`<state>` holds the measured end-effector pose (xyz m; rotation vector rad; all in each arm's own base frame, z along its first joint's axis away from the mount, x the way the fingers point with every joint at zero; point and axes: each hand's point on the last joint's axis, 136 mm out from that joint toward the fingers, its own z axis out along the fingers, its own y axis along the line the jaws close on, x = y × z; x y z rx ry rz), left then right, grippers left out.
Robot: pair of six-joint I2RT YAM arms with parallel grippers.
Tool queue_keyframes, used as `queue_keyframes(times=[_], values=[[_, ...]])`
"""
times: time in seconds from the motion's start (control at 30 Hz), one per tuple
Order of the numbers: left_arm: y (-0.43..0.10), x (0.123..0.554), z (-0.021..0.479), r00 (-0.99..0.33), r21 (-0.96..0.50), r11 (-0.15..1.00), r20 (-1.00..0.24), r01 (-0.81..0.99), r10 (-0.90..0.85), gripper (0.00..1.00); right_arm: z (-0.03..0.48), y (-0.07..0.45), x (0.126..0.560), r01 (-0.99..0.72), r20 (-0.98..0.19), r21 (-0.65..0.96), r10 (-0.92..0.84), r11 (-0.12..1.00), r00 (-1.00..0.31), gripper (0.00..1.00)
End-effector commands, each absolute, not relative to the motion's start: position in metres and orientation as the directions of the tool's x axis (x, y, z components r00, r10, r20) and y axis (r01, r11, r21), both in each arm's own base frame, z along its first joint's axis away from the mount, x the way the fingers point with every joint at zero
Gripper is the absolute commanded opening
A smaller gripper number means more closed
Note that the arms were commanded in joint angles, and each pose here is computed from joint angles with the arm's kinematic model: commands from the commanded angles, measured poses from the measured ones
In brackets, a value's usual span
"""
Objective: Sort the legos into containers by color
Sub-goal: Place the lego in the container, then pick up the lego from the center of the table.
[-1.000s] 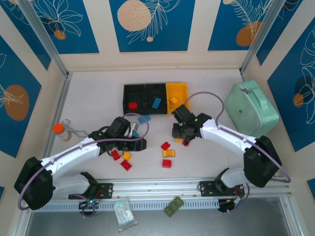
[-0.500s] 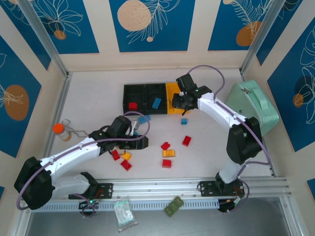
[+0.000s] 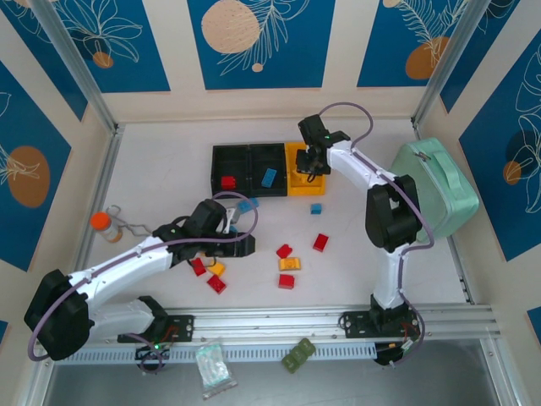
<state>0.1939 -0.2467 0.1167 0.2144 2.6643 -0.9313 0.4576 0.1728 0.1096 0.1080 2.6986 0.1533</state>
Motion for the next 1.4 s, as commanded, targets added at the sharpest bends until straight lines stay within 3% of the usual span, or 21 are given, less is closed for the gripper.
queue_keyframes(times=[0.0,0.2,0.4,0.7,0.9,1.03,1.37], values=[[-0.250,0.196,0.121,-0.939,-0.581,0.779,-0.344,0.236,0.028,0.63,0.109,0.162,0.465,0.063,-0.420,0.066,0.086,0.996,-0.903,0.26],[-0.251,0.194,0.119,-0.940,-0.579,0.781,-0.339,0.234,0.031,0.63,0.099,0.160,0.472,0.073,-0.408,0.032,0.079,0.997,-0.910,0.30],[-0.250,0.193,0.118,-0.941,-0.576,0.783,-0.337,0.234,0.032,0.63,0.100,0.164,0.472,0.071,-0.414,0.015,0.071,0.997,-0.907,0.47],[-0.245,0.195,0.123,-0.935,-0.564,0.795,-0.353,0.225,0.014,0.63,0.141,0.179,0.462,0.027,-0.482,0.056,0.051,0.998,-0.875,0.48],[-0.235,0.195,0.123,-0.931,-0.544,0.815,-0.364,0.200,-0.015,0.63,0.164,0.185,0.428,-0.003,-0.507,0.119,0.058,0.993,-0.860,0.49],[-0.237,0.193,0.121,-0.933,-0.555,0.806,-0.360,0.206,-0.009,0.63,0.162,0.183,0.392,-0.009,-0.493,0.128,0.055,0.992,-0.869,0.55],[-0.260,0.187,0.118,-0.925,-0.573,0.767,-0.372,0.290,0.072,0.63,0.107,0.163,0.315,0.107,-0.363,0.132,0.149,0.985,-0.920,0.67]])
